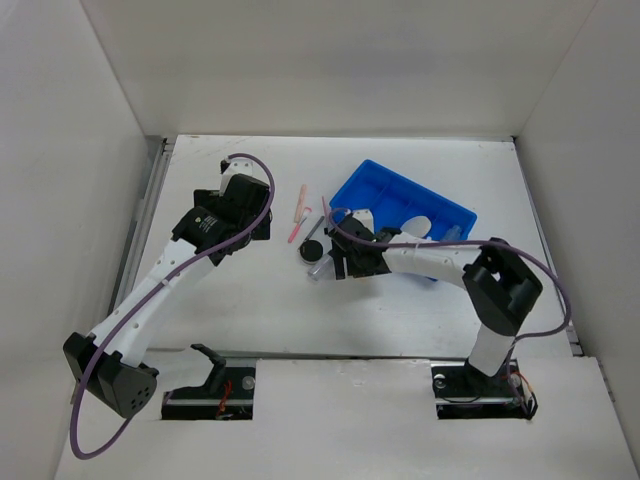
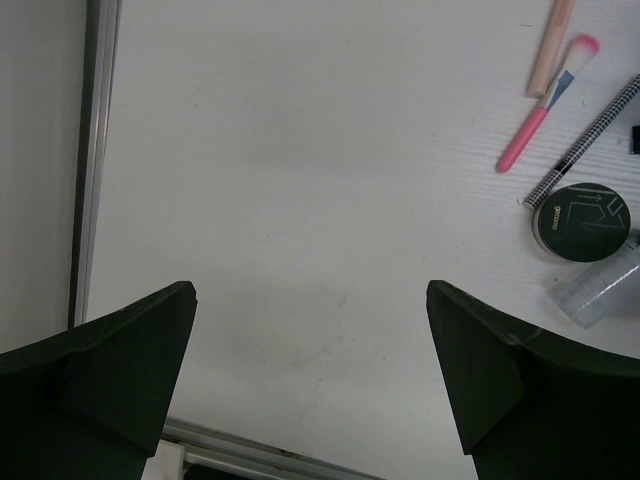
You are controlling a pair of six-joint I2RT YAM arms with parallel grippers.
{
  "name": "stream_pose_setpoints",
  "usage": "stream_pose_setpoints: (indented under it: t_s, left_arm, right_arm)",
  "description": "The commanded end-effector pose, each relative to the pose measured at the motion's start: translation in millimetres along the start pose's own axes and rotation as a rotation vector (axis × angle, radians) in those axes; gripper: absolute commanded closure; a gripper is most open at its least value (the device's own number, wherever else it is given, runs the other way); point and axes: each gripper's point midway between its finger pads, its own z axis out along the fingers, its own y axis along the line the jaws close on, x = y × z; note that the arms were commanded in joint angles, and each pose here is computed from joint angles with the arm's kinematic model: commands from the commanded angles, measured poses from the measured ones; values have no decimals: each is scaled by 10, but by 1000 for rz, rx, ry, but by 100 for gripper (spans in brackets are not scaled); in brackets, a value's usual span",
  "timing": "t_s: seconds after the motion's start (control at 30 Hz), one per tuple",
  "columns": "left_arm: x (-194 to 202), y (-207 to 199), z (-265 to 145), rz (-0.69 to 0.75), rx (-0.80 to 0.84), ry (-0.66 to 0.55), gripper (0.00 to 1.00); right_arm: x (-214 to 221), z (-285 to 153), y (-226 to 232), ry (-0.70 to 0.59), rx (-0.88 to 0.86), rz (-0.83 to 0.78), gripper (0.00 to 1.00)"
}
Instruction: Organize the makeup
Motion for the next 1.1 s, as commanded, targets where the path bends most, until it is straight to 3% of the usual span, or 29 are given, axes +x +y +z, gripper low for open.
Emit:
stream_pose_setpoints:
  t_s: [0.0, 0.17, 0.33, 0.37, 0.53, 0.67, 0.93, 1.07]
  left_arm:
    - [-16, 57, -33, -5, -14, -12, 0]
    - [-22, 72, -32, -5, -23, -15, 0]
    - [-22, 72, -32, -5, -23, -15, 0]
    - [-22, 72, -32, -5, -23, -15, 0]
    - [-77, 60, -44, -11, -20, -23, 0]
    - [-166, -7, -77, -34, 19, -43, 0]
    - [-84, -121, -25, -6, 54, 11, 0]
    - [-25, -132, -9, 19, 57, 38, 0]
  right_arm:
    - [-281, 21, 63, -86, 12, 3, 17]
    - [-292, 116, 82, -94, 28, 25, 35]
    - [-485, -170, 65, -138, 18, 67, 76]
    - [-632, -389, 78, -183, -17, 90, 79]
    - [-992, -960, -306, -328, 57, 193, 79]
    - [-1269, -907, -956, -343, 147, 371, 79]
    - [-1522, -654, -1489, -308, 193, 516, 78]
    - [-1509, -425, -1650, -282, 264, 508, 72]
